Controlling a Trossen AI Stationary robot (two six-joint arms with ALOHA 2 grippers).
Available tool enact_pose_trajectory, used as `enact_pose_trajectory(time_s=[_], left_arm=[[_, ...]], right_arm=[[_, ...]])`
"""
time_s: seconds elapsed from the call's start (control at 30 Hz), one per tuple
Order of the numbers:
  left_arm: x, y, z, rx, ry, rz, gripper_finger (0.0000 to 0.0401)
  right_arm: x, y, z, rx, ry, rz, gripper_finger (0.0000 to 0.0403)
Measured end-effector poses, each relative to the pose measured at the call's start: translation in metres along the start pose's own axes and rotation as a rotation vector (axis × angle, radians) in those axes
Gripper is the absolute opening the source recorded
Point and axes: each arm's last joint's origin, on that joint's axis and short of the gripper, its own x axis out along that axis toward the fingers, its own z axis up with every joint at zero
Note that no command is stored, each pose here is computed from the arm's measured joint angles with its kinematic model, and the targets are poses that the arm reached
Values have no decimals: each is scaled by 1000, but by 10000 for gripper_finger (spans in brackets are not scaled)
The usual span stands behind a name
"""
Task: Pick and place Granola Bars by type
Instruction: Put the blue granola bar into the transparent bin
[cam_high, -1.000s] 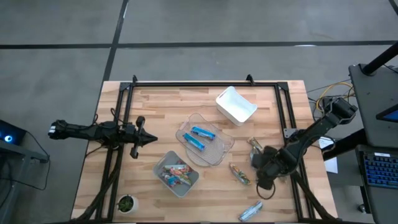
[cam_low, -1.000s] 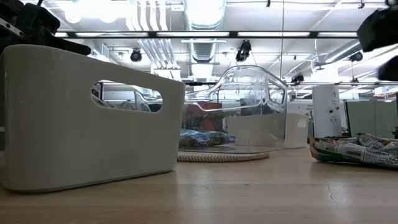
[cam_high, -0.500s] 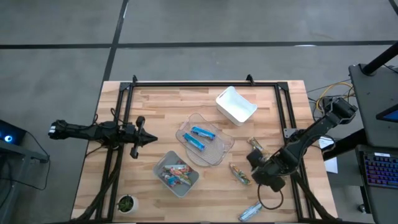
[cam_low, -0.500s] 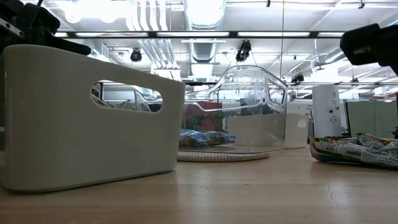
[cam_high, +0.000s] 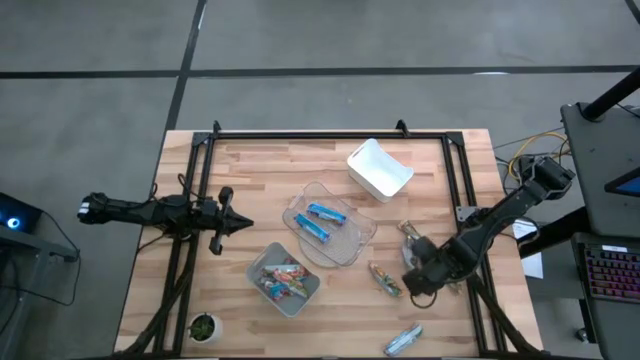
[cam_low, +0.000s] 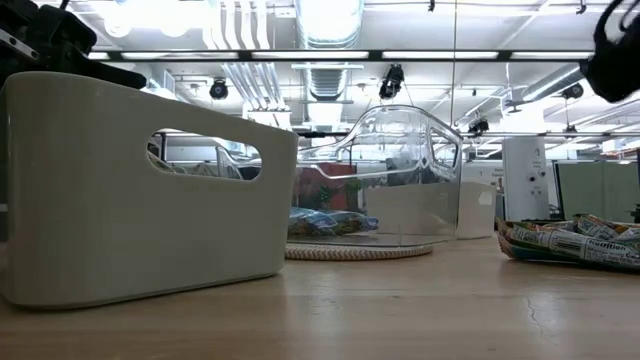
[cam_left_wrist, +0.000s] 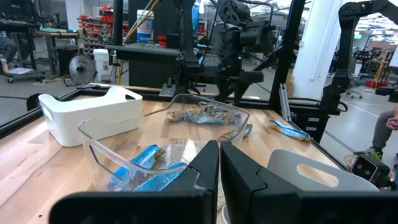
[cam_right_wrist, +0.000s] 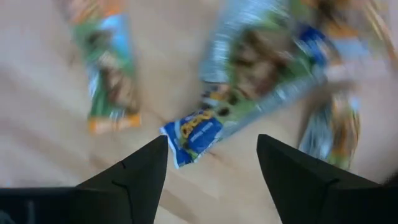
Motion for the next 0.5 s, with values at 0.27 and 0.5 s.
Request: enact_pose_trajectory(time_s=[0.27,0.5], left_arm=[[0,0,0,0,1,0,0],[0,0,0,0,0,0,0]], right_arm=[[5,-5,3,412,-86,-10,247],[15,-6,5,561,-179,-15,246]])
